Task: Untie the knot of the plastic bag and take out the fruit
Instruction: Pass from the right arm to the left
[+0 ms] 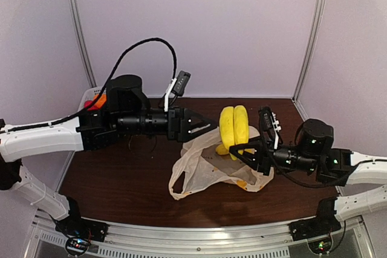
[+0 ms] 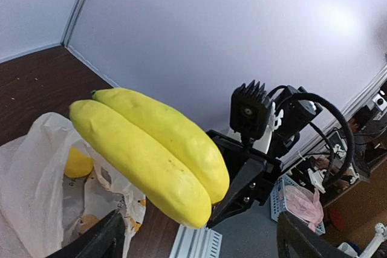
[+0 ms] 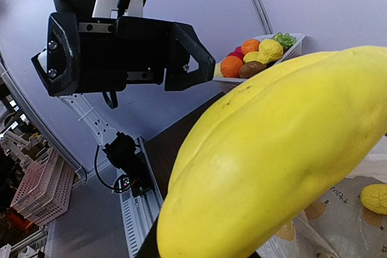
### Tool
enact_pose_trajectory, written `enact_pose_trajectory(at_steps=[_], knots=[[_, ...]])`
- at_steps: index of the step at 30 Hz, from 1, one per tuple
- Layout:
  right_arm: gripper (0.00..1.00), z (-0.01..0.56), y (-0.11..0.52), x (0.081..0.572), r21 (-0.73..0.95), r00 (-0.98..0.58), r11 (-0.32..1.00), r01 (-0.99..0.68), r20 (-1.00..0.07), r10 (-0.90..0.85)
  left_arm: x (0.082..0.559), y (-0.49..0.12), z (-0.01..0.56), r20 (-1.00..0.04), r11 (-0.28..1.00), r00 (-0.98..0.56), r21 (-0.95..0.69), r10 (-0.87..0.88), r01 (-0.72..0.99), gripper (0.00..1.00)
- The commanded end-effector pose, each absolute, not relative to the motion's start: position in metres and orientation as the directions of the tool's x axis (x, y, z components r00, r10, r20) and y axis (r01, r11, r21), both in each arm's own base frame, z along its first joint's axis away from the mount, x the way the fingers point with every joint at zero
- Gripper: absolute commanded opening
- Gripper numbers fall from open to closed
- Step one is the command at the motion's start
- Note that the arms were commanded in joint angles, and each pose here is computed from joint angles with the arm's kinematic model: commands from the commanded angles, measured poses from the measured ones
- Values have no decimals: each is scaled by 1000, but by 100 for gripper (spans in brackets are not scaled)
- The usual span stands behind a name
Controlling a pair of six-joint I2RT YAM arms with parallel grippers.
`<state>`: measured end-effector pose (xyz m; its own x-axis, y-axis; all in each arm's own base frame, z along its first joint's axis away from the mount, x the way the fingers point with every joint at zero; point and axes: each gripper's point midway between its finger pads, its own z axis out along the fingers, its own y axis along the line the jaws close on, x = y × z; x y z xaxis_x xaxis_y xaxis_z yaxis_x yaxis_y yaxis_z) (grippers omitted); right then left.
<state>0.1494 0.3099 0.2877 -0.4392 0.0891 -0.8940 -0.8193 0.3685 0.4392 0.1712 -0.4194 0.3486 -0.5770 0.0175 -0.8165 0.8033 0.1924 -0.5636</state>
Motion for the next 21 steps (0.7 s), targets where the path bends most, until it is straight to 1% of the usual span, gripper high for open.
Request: enact_pose_trajectory(at_steps=[1, 3, 8, 12, 16, 18, 21], knots=[[0, 326, 321, 135, 405, -376, 281, -870, -914, 154, 147, -431, 374, -773, 3, -633, -634, -42, 774, 88], [0, 331, 325, 130, 397, -366, 267, -878, -917, 160, 140, -433, 376, -769, -37, -639, -638, -33, 769, 89], [0, 335, 334, 124, 370, -340, 236, -899, -927, 159, 133, -432, 381, -779, -74, -626, -622, -37, 779, 90], [0, 343, 340, 124, 340, -307, 222, -914, -936, 173, 146, -428, 372, -773, 20, -631, -633, -61, 774, 90], [0, 353, 343, 121, 319, -284, 196, -927, -940, 189, 152, -426, 366, -769, 64, -635, -639, -74, 766, 91], [0, 352, 341, 123, 311, -271, 208, -927, -942, 199, 158, -426, 360, -767, 115, -638, -641, -67, 759, 91], [0, 351, 342, 125, 290, -252, 228, -930, -951, 180, 160, -427, 357, -765, 125, -641, -643, -64, 755, 91]])
